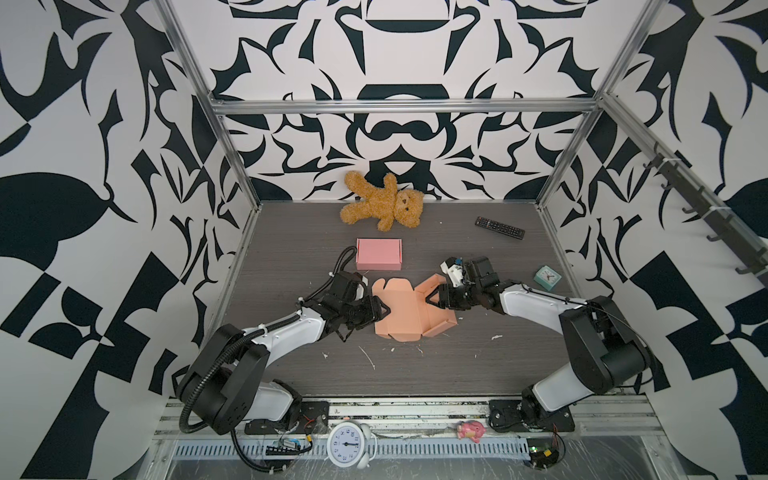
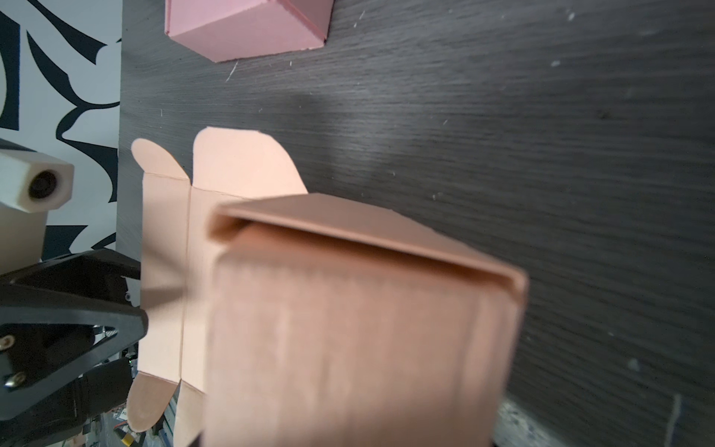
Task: Fold the paper box
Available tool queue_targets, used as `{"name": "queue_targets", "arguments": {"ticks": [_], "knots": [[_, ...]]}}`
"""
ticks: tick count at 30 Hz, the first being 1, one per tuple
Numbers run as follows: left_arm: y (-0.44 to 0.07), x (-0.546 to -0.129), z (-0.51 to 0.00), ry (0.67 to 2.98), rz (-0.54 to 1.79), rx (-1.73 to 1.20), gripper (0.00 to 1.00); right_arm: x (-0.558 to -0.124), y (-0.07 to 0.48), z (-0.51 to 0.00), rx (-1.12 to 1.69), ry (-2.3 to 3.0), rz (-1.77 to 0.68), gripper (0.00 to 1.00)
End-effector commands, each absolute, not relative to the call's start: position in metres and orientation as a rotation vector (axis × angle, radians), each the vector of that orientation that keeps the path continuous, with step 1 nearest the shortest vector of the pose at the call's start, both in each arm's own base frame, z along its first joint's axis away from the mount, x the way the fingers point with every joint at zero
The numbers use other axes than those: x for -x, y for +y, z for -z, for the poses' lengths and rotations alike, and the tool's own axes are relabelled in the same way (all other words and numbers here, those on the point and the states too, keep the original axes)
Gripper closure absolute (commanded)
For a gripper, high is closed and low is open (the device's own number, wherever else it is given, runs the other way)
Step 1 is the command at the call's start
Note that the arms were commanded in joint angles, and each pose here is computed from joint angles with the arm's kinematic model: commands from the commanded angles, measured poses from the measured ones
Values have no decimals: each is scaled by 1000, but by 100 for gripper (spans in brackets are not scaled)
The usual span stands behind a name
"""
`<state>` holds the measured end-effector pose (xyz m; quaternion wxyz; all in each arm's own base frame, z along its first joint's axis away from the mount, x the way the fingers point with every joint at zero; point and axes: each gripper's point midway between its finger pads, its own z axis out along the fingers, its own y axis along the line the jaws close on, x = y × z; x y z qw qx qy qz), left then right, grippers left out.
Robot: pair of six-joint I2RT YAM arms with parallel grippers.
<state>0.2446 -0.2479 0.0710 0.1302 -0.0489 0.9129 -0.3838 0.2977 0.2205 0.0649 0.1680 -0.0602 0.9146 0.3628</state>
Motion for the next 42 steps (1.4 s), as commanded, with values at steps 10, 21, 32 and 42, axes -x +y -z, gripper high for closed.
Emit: {"name": "queue_targets", "arguments": {"ticks": [10,21,32,42], "knots": [[-250,-253,-74,2631,1114,144,69,-300,224,-80,199,2549,-1060,37],[-249,-257,-76,2622,1094,157,83,-300,222,-83,222,2544,-1048,28],[-248,-259,-85,2607,1084,139,91,-293,212,-90,247,2525,-970,20],[-242,-259,-104,2591,1013,45,95,-288,197,-108,270,2490,-862,15]]}}
